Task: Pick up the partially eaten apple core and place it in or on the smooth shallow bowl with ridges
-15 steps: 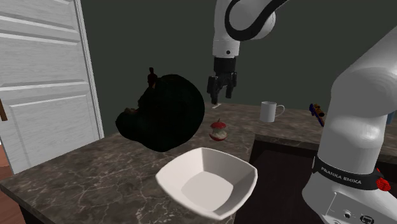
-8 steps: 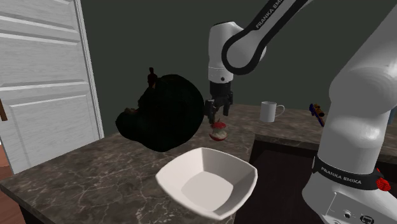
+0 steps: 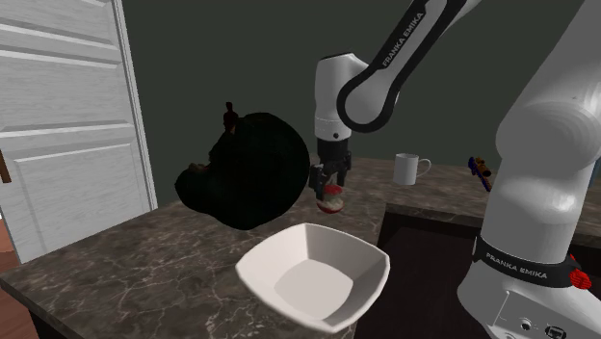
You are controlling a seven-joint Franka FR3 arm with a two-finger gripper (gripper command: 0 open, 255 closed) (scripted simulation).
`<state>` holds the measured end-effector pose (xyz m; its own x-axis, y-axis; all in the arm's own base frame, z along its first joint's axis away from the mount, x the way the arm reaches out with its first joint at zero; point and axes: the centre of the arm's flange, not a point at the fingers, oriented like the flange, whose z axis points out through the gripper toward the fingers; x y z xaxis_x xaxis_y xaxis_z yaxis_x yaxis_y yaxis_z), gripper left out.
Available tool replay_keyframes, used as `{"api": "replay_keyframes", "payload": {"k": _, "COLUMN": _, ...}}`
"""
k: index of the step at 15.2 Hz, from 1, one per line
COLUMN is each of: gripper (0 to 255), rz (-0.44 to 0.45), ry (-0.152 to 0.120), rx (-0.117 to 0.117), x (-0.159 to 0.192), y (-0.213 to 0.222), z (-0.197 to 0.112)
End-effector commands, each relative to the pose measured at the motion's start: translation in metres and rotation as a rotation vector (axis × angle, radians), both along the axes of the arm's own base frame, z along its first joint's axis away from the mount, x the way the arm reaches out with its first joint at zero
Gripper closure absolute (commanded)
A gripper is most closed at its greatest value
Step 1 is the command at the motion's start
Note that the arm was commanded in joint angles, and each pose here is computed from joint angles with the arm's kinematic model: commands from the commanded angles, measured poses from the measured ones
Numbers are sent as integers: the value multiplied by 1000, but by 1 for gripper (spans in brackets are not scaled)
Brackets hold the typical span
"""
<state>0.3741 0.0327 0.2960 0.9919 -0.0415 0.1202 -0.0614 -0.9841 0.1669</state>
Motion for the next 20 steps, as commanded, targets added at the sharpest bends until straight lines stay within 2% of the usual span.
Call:
{"api": "replay_keyframes", "payload": {"k": 1, "gripper": 0, "rz": 0, "ry": 0, "rx": 0, "x": 0, "y": 0, "z": -1}}
{"api": "replay_keyframes", "payload": {"k": 5, "gripper": 0, "rz": 0, "ry": 0, "rx": 0, "x": 0, "y": 0, "z": -1}}
{"api": "replay_keyframes", "payload": {"k": 6, "gripper": 255, "rz": 0, "ry": 0, "rx": 0, "x": 0, "y": 0, "z": -1}}
{"api": "replay_keyframes", "payload": {"k": 15, "gripper": 255, "rz": 0, "ry": 0, "rx": 0, "x": 0, "y": 0, "z": -1}}
{"api": "replay_keyframes", "payload": {"k": 20, "gripper": 255, "rz": 0, "ry": 0, "rx": 0, "x": 0, "y": 0, "z": 26}}
